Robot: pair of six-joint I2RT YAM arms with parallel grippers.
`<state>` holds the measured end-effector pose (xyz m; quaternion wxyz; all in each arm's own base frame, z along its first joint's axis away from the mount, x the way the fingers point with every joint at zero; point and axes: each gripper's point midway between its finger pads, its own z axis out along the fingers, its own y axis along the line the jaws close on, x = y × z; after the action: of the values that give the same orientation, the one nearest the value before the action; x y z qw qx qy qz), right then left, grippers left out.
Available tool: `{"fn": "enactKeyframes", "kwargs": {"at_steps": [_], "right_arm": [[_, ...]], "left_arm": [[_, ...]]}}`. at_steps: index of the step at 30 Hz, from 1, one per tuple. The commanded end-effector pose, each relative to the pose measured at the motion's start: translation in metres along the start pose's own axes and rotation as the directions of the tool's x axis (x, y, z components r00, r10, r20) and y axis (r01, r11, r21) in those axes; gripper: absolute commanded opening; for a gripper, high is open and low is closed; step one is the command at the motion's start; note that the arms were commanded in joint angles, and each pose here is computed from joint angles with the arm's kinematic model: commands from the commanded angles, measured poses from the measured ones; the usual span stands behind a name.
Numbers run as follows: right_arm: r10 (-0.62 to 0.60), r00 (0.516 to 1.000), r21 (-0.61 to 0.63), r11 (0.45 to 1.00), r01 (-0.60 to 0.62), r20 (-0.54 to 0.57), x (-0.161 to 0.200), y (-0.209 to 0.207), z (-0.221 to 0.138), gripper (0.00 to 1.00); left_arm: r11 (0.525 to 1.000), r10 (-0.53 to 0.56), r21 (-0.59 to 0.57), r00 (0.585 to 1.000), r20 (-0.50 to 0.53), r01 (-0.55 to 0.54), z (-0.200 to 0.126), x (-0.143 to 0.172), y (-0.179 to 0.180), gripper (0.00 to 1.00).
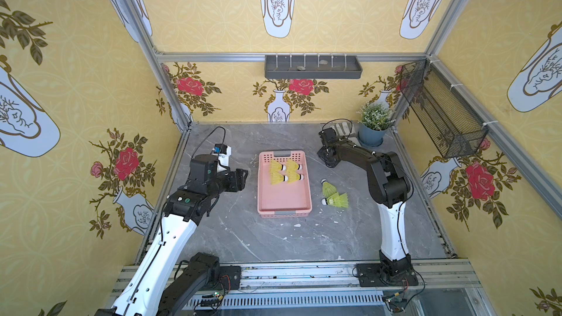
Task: Put the shuttlecocks into the storage box
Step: Pick up the shuttlecock at the center of the board.
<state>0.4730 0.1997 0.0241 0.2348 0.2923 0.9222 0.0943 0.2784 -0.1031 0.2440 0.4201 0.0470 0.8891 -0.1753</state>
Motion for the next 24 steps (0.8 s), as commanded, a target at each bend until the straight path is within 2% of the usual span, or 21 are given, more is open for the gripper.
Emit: {"fn": "enactKeyframes", "kwargs": {"at_steps": [1, 6, 10, 13, 18, 21, 24], "right_arm": [[-0.142, 0.99, -0.085, 0.986, 0.14, -0.017, 0.011, 0.013, -0.013, 0.16], [-0.299, 0.954, -0.26, 0.922, 0.288, -0.004, 0.031, 0.037, -0.04, 0.16], [-0.389, 0.92, -0.33, 0.863, 0.383, 0.052, 0.037, 0.042, -0.065, 0.18], [-0.463, 0.879, -0.38, 0.798, 0.468, 0.11, 0.041, 0.044, -0.085, 0.19], [-0.548, 0.81, -0.43, 0.692, 0.58, 0.211, 0.046, 0.038, -0.123, 0.19], [-0.615, 0.743, -0.475, 0.587, 0.655, 0.264, 0.055, 0.04, -0.149, 0.19], [-0.682, 0.669, -0.512, 0.478, 0.714, 0.296, 0.065, 0.043, -0.174, 0.2]], "left_arm": [[1.0, -0.004, 0.005, 1.0, 0.002, 0.004, 0.002, 0.0, 0.0, 0.71], [1.0, -0.005, 0.004, 1.0, 0.006, 0.005, 0.001, 0.0, 0.0, 0.71], [1.0, -0.005, 0.009, 1.0, 0.001, 0.005, 0.001, 0.001, -0.001, 0.71], [0.999, 0.001, 0.033, 1.0, -0.004, -0.001, 0.002, 0.001, -0.005, 0.71], [0.992, 0.007, 0.126, 1.0, 0.0, -0.007, 0.004, -0.004, -0.021, 0.71], [0.974, -0.019, 0.228, 1.0, 0.005, 0.018, 0.006, -0.01, -0.039, 0.71], [0.929, -0.036, 0.368, 0.999, -0.01, 0.037, 0.01, -0.017, -0.063, 0.7]]}}
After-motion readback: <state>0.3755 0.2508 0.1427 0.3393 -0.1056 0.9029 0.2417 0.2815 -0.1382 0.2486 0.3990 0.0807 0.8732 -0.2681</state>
